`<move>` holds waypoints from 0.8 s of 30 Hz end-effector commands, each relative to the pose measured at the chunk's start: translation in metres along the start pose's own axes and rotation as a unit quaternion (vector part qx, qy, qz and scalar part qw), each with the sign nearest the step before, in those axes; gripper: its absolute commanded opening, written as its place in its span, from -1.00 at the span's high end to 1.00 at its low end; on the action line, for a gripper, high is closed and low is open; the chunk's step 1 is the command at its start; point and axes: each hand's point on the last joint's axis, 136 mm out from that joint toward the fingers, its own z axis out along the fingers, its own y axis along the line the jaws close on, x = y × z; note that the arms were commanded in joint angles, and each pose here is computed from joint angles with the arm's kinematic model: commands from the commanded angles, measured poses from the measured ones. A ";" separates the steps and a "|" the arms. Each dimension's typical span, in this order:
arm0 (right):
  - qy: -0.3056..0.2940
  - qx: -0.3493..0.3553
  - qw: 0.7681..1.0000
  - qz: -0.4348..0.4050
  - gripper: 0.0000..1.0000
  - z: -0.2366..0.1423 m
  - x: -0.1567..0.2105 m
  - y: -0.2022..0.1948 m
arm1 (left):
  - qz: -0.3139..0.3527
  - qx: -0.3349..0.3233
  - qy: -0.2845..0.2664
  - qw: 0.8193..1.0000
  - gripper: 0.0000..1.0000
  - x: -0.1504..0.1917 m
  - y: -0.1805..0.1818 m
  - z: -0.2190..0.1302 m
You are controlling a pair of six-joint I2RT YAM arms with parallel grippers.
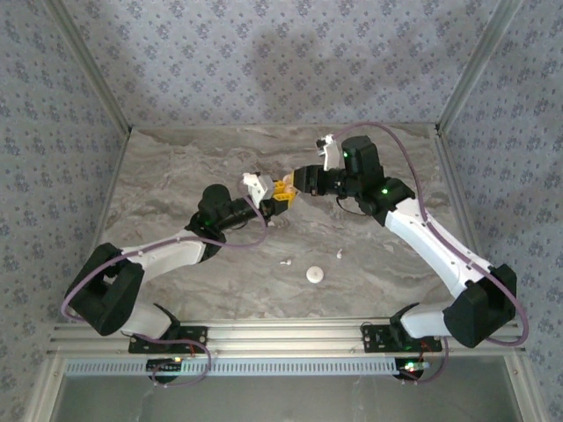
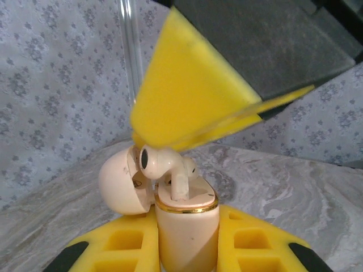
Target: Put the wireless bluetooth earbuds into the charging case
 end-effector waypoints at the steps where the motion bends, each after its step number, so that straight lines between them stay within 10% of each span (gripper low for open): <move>1: 0.012 0.021 0.999 0.029 0.34 -0.003 0.009 -0.011 | 0.038 -0.016 -0.020 0.999 0.78 -0.019 0.002 -0.004; 24: 0.025 0.007 0.999 0.026 0.40 0.014 0.014 -0.018 | 0.041 -0.007 -0.002 0.999 0.79 -0.008 0.000 -0.002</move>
